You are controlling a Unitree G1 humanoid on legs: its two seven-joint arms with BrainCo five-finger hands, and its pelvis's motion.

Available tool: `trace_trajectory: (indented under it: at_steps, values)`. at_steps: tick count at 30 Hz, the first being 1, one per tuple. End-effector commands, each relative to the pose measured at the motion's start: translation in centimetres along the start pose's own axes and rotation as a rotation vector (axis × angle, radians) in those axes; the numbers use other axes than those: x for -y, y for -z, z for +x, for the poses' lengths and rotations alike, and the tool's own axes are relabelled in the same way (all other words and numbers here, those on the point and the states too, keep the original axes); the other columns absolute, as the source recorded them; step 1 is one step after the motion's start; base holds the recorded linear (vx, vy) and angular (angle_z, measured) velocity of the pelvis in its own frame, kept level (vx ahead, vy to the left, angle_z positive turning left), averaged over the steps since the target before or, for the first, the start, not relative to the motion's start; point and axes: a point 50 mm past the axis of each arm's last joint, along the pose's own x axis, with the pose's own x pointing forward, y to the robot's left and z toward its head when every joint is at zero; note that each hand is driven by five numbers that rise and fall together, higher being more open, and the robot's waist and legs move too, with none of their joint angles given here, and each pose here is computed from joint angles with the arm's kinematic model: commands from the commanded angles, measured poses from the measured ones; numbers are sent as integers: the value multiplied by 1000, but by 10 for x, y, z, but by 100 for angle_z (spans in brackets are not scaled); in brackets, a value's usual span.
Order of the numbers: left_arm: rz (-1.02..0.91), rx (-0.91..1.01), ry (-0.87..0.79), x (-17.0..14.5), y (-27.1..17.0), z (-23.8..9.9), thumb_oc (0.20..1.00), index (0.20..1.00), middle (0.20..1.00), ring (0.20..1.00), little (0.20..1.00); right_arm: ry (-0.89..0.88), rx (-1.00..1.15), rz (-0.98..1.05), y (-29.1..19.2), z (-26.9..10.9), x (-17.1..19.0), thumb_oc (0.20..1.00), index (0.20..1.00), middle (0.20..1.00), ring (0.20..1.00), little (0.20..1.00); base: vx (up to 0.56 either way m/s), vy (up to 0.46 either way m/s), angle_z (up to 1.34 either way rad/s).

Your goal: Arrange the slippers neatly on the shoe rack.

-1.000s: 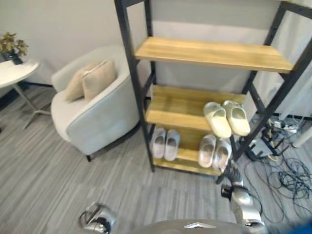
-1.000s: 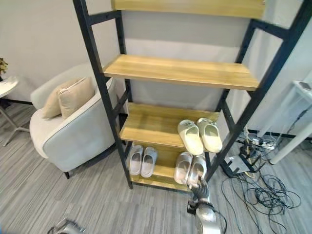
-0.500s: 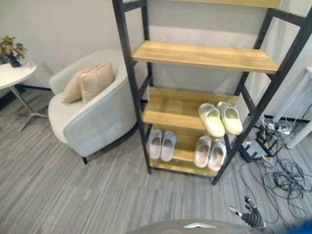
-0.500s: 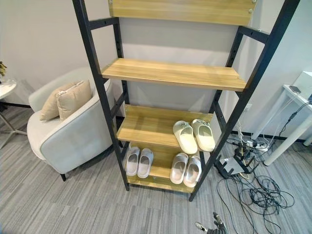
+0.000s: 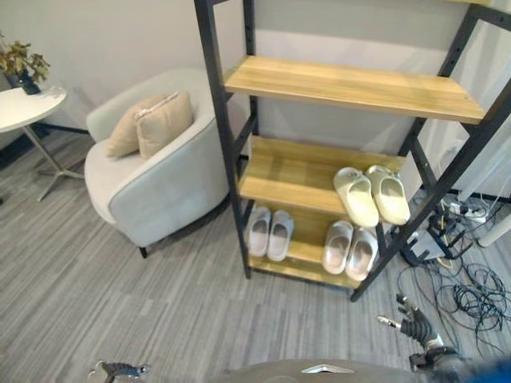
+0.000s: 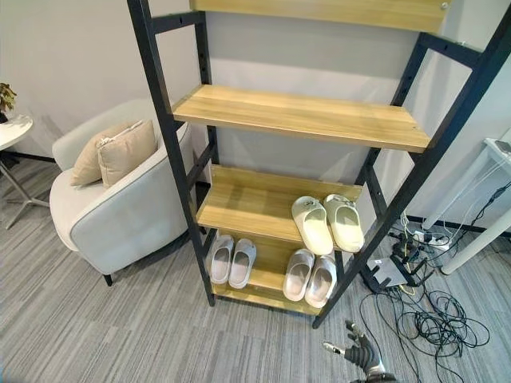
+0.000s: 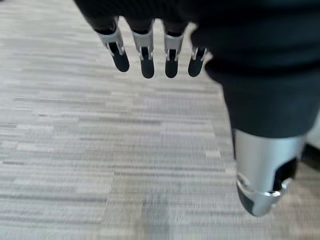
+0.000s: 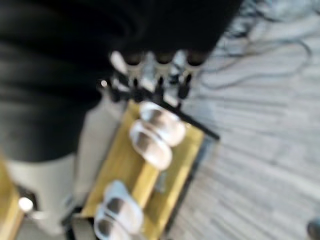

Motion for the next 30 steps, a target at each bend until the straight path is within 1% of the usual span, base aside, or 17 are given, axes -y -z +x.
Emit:
trace_trajectory:
  at_steps: [1,3,4,5,10,15,17,20,22,30]
  values:
    - [73,33,26,-10,-9,4,1000,1000,1000,1000,1000,-3,22,-126,-27,8,21,1000,1000,1000,1000,1000,4,11,9]
    - [81,58,73,-8,-14,3,1000,1000,1000,1000,1000,-31,1,-154,-32,12,21,1000,1000,1000,1000,1000,0,8,8]
    - [80,81,134,-6,-20,1,1000,1000,1000,1000,1000,-56,-6,-167,-36,14,22,1000,1000,1000,1000,1000,3,9,4]
    - [80,81,134,-6,-20,1,1000,1000,1000,1000,1000,-56,-7,-167,-36,14,22,1000,1000,1000,1000,1000,4,15,11]
    - [80,123,238,-8,-32,-4,1000,1000,1000,1000,1000,-109,-2,-157,-47,20,27,1000,1000,1000,1000,1000,1,9,16]
    - [58,130,247,-10,-36,-5,1000,1000,1000,1000,1000,-114,27,-177,-61,22,33,1000,1000,1000,1000,1000,-7,6,7]
    - [32,140,256,-8,-41,-7,1000,1000,1000,1000,1000,-79,90,-225,-86,26,43,1000,1000,1000,1000,1000,-39,23,5]
    - [14,150,270,-7,-49,-8,1000,1000,1000,1000,1000,-67,111,-244,-100,29,47,1000,1000,1000,1000,1000,-51,16,4]
    - [-7,175,275,-6,-60,-10,1000,1000,1000,1000,1000,-48,143,-286,-126,30,57,1000,1000,1000,1000,1000,-91,23,1]
    - [-22,256,304,-1,-84,-18,1000,1000,1000,1000,1000,0,185,-294,-157,26,80,1000,1000,1000,1000,1000,-49,18,7]
